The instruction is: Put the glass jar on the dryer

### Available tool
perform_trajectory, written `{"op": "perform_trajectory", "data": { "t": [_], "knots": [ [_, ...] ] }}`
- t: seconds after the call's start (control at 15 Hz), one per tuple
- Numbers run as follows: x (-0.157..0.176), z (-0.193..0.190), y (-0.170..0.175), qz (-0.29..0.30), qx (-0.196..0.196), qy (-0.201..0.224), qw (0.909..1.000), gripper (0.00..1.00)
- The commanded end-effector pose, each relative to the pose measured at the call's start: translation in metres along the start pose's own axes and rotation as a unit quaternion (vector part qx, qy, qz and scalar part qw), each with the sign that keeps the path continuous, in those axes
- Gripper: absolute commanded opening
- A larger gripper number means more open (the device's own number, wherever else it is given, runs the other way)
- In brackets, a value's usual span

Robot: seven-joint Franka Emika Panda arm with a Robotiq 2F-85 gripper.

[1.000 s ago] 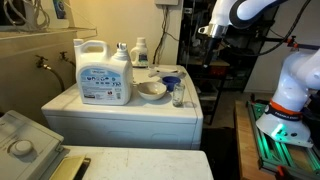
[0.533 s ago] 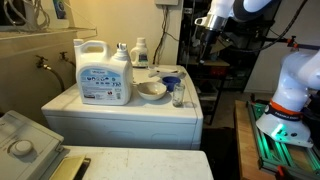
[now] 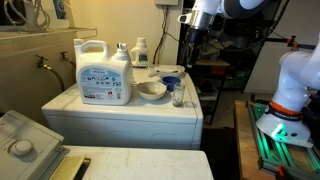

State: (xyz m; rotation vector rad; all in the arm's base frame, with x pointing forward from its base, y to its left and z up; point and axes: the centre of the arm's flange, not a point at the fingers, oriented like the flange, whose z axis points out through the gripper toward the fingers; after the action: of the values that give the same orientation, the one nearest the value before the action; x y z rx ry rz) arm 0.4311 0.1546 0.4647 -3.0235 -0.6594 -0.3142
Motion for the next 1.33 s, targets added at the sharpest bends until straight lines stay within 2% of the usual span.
{"op": "perform_trajectory", "data": {
  "t": [0.0, 0.33, 0.67, 1.13, 1.2, 1.27],
  "knots": [
    [0.027, 0.031, -0.004, -0.005, 0.008, -0.033, 0.9994, 1.00],
    [0.026, 0.055, -0.017, -0.033, 0.015, -0.062, 0.9974, 1.00],
    [0.025, 0.060, -0.026, -0.057, 0.032, -0.066, 0.9957, 1.00],
    [0.033, 0.080, -0.039, -0.098, 0.014, -0.071, 0.9926, 1.00],
    [0.034, 0.083, -0.039, -0.100, 0.014, -0.072, 0.9922, 0.95],
    [0.036, 0.085, -0.040, -0.103, 0.013, -0.073, 0.9919, 0.76]
  ]
}}
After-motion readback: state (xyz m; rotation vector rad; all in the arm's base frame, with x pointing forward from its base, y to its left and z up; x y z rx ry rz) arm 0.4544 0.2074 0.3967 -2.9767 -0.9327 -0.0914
